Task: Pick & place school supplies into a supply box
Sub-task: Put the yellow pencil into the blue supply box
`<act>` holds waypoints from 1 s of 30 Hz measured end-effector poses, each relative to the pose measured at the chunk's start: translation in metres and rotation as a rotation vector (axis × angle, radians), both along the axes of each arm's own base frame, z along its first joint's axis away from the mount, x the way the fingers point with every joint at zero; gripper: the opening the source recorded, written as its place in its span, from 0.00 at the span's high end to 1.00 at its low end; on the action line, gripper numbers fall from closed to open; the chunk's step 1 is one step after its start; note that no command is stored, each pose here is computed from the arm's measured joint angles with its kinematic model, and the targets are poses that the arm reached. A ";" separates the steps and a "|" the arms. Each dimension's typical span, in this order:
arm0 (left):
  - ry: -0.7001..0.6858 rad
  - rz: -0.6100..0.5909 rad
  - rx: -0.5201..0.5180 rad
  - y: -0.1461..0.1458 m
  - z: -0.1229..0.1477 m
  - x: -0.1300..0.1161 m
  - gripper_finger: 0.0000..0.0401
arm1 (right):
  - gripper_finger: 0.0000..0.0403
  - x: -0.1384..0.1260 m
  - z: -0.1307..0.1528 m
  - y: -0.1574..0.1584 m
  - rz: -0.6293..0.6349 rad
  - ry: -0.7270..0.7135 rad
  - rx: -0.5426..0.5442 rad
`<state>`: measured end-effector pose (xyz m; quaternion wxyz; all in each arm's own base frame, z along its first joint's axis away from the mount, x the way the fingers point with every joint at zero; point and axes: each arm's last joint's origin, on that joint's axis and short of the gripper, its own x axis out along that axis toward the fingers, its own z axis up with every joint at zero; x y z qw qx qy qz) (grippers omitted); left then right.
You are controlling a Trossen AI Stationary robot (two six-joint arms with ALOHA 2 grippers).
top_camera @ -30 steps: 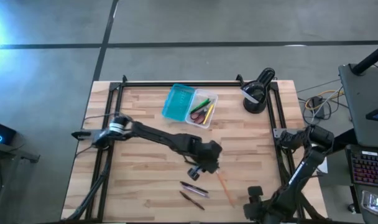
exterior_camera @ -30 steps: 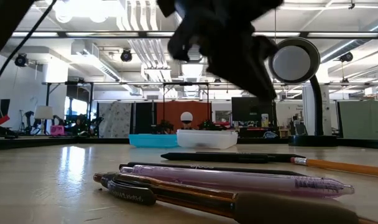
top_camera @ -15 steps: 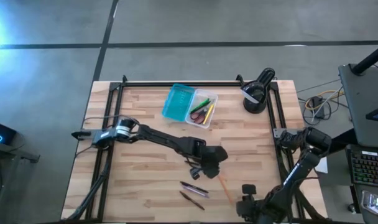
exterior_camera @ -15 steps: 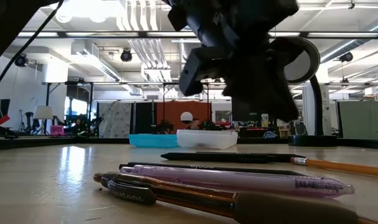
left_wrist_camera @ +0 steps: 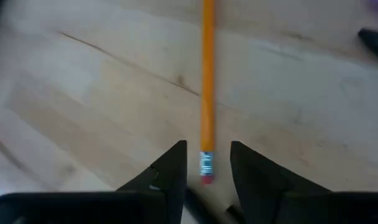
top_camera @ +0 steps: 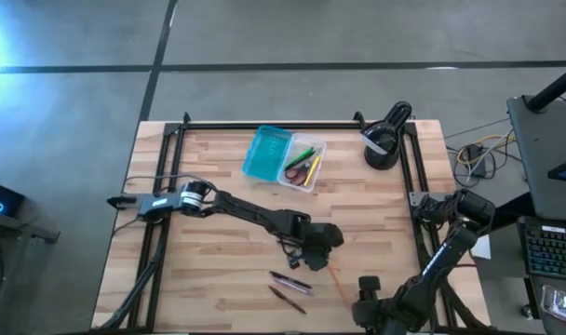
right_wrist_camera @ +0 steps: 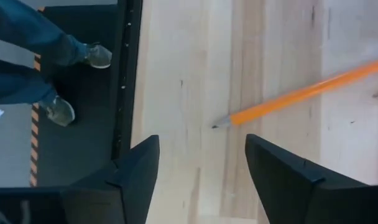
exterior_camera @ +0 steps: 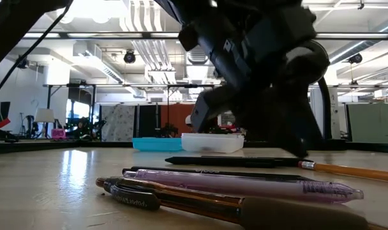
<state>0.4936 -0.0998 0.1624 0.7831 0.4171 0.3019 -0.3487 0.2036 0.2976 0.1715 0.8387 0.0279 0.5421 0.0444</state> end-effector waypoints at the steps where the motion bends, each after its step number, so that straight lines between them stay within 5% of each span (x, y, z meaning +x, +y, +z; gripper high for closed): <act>1: 0.004 0.000 0.001 0.000 -0.003 0.000 0.73 | 0.43 0.001 0.000 -0.001 0.000 -0.004 -0.005; 20: -0.022 0.004 -0.008 -0.001 -0.004 0.003 0.73 | 0.87 0.011 -0.026 0.004 -0.067 -0.006 0.026; 30: -0.021 -0.003 -0.018 -0.001 -0.004 0.003 0.73 | 0.90 0.012 -0.027 0.003 -0.091 -0.015 0.012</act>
